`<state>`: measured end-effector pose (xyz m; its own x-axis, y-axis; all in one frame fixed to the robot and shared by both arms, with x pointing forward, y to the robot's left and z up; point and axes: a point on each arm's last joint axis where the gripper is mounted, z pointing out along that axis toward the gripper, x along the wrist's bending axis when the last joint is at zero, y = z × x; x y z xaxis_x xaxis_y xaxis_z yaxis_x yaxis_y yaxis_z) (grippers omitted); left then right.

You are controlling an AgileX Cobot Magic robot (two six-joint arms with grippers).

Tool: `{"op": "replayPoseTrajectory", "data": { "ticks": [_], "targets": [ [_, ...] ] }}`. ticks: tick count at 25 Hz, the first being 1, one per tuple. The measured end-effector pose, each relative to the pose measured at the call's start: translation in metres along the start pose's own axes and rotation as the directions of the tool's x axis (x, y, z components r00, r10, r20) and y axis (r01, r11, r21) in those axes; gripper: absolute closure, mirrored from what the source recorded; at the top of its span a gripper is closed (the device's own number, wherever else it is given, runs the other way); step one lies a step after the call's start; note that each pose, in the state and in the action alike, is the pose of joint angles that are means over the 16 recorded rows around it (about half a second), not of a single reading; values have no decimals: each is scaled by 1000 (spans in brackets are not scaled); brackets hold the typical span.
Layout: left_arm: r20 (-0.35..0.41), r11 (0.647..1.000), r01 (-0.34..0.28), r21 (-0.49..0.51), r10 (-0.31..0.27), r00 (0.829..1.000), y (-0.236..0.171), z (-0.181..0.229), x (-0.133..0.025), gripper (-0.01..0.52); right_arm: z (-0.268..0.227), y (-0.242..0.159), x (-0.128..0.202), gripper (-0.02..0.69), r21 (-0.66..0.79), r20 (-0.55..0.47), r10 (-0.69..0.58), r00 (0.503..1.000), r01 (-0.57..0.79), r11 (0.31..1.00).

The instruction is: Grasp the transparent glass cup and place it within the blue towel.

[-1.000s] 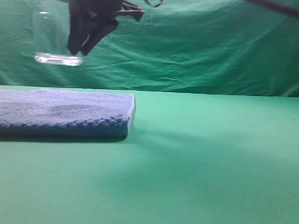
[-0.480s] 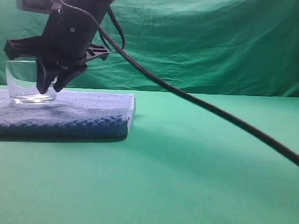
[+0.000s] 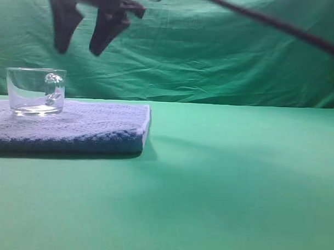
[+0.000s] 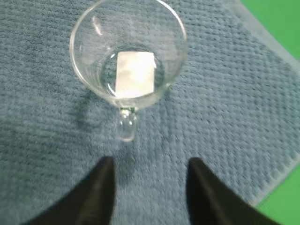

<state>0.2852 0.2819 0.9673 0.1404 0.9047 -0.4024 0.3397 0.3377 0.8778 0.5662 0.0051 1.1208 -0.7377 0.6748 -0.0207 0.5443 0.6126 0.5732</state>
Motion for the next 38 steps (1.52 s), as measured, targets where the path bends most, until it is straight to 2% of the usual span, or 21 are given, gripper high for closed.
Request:
{"op": "replayPoseTrajectory", "data": {
  "ticks": [4,9,14,28,38],
  "targets": [
    [0,1000,0,0,0,1000,0,0,0,514,-47,-10,-2,662,-24,9,26,1000,-26,999],
    [0,1000,0,0,0,1000,0,0,0,514,-94,-39,1,665,-81,8,40,999,-40,996],
    [0,1000,0,0,0,1000,0,0,0,514,-122,-86,8,665,-160,0,52,999,-52,986],
    [0,1000,0,0,0,1000,0,0,0,514,-133,-232,23,665,-408,-10,102,995,-97,908],
    [0,1000,0,0,0,1000,0,0,0,514,-143,-285,28,665,-562,-39,135,990,-134,816]
  ]
}}
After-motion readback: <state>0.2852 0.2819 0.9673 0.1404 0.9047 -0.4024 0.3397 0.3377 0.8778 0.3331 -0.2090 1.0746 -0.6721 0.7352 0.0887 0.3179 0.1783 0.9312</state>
